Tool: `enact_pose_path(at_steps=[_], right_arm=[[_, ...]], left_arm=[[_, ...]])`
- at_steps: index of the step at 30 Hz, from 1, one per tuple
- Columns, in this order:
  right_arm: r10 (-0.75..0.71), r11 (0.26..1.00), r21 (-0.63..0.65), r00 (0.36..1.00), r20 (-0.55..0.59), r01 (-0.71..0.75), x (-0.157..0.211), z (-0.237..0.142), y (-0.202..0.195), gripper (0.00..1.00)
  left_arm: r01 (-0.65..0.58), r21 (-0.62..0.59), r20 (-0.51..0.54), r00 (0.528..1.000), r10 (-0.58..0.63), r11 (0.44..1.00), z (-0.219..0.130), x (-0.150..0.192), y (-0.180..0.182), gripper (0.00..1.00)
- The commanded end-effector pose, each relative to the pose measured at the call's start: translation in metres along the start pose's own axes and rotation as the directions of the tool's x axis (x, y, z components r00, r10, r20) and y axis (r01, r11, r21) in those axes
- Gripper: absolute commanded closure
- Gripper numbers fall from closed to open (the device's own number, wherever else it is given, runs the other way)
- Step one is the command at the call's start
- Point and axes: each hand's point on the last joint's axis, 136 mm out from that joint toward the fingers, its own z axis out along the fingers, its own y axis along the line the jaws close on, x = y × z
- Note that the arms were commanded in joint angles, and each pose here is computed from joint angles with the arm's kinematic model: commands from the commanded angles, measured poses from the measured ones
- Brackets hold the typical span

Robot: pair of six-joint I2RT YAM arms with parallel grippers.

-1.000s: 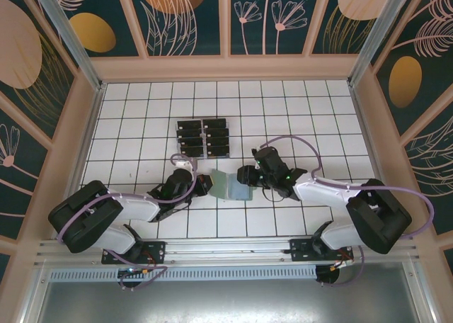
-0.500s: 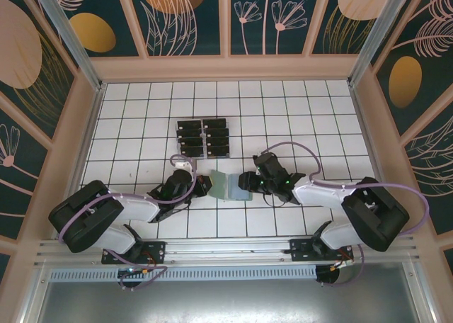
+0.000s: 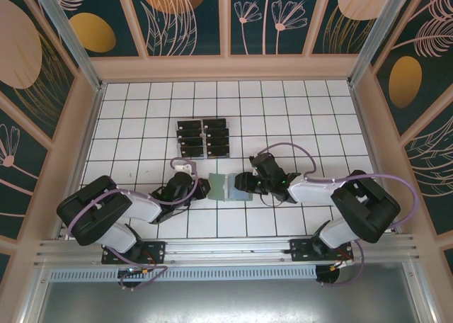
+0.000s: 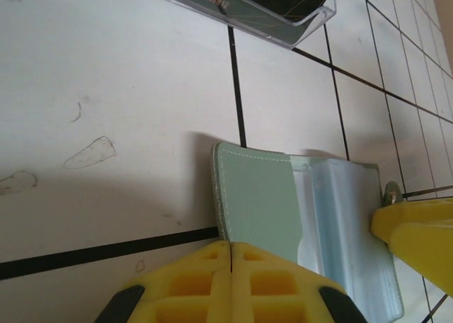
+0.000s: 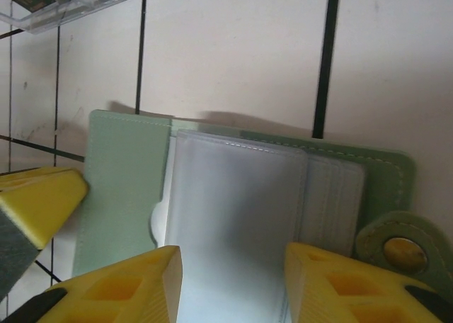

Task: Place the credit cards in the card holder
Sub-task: Flip over the card slot on the card holder.

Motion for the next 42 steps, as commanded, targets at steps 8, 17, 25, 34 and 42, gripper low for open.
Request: enact_pose_path(at_steps=[8, 17, 25, 34, 42], right_arm=[[0.020, 0.989, -0.148, 0.999, -0.028, -0.024, -0.005, 0.008, 0.035, 0.58], [0.013, 0.993, -0.117, 0.999, 0.040, -0.008, -0.020, -0.015, 0.041, 0.58], [0.013, 1.000, 0.018, 0.999, 0.046, -0.014, -0.016, -0.022, 0.016, 0.58], [0.009, 0.998, 0.063, 1.000, 0.013, -0.010, -0.006, -0.008, -0.001, 0.58], [0.018, 0.994, 0.109, 1.000, -0.023, -0.015, 0.003, 0.006, -0.016, 0.57]], left_arm=[[0.004, 0.005, -0.002, 1.000, -0.004, 1.000, 0.002, 0.005, 0.005, 1.00], [0.004, 0.003, 0.002, 1.000, -0.004, 1.000, 0.001, 0.005, 0.007, 1.00], [0.002, 0.004, 0.000, 1.000, -0.002, 1.000, 0.002, 0.005, 0.006, 1.00], [0.003, 0.002, 0.004, 1.000, -0.003, 1.000, 0.002, 0.004, 0.005, 1.00], [0.002, 0.000, 0.002, 1.000, -0.002, 1.000, 0.002, 0.004, 0.005, 1.00]])
